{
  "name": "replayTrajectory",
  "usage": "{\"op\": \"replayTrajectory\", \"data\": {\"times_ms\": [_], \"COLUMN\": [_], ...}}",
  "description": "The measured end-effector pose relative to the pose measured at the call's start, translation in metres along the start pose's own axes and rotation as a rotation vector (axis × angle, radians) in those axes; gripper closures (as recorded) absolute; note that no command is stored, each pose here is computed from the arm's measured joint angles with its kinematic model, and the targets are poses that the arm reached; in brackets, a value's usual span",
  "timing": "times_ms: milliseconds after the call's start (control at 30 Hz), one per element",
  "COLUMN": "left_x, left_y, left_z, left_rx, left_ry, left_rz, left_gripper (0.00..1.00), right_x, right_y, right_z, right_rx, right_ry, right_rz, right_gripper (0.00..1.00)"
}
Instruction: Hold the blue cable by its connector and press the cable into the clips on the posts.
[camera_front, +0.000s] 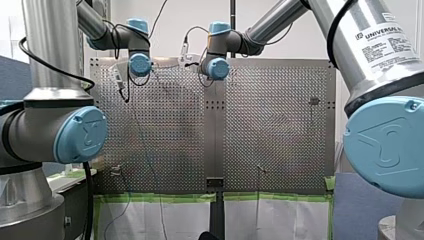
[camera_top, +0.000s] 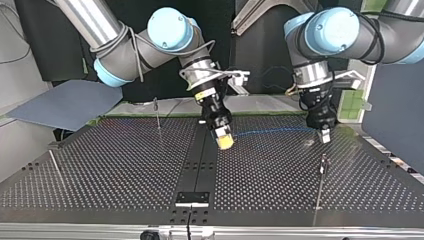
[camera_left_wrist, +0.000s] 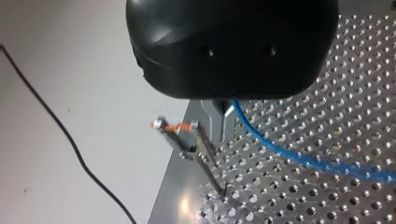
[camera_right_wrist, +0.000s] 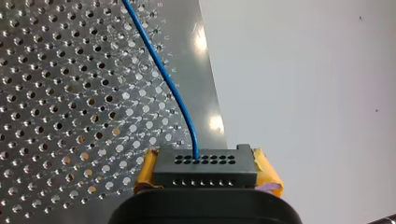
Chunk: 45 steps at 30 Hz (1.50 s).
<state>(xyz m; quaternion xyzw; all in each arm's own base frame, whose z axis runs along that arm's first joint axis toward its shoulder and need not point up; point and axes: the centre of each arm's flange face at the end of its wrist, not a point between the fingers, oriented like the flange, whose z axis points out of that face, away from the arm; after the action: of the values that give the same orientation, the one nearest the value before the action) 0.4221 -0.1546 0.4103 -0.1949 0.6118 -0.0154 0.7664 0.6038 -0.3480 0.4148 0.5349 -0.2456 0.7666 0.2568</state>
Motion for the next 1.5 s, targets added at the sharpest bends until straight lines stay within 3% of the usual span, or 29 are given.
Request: {"op": "replayTrajectory", "data": {"times_ms": [567, 1133, 1500], "left_x": [-0.035, -0.018, -0.021], "left_y": [0.013, 0.024, 0.031], "left_z": [0.037, 0.062, 0.079], "left_rx": [-0.006, 0.03, 0.045], "left_ry": [-0.047, -0.006, -0.011], "left_rz": [-0.034, -0.019, -0.036], "left_gripper": [1.0, 1.0, 1.0], "right_x": [0.009, 0.013, 0.012], "right_y": [0.0, 0.011, 0.012], "right_z": [0.01, 0.015, 0.016], "right_rx": [0.015, 0.004, 0.001], "right_ry": [0.019, 0.027, 0.026], "right_rz": [0.017, 0.022, 0.021], "right_gripper": [1.0, 1.0, 1.0]}}
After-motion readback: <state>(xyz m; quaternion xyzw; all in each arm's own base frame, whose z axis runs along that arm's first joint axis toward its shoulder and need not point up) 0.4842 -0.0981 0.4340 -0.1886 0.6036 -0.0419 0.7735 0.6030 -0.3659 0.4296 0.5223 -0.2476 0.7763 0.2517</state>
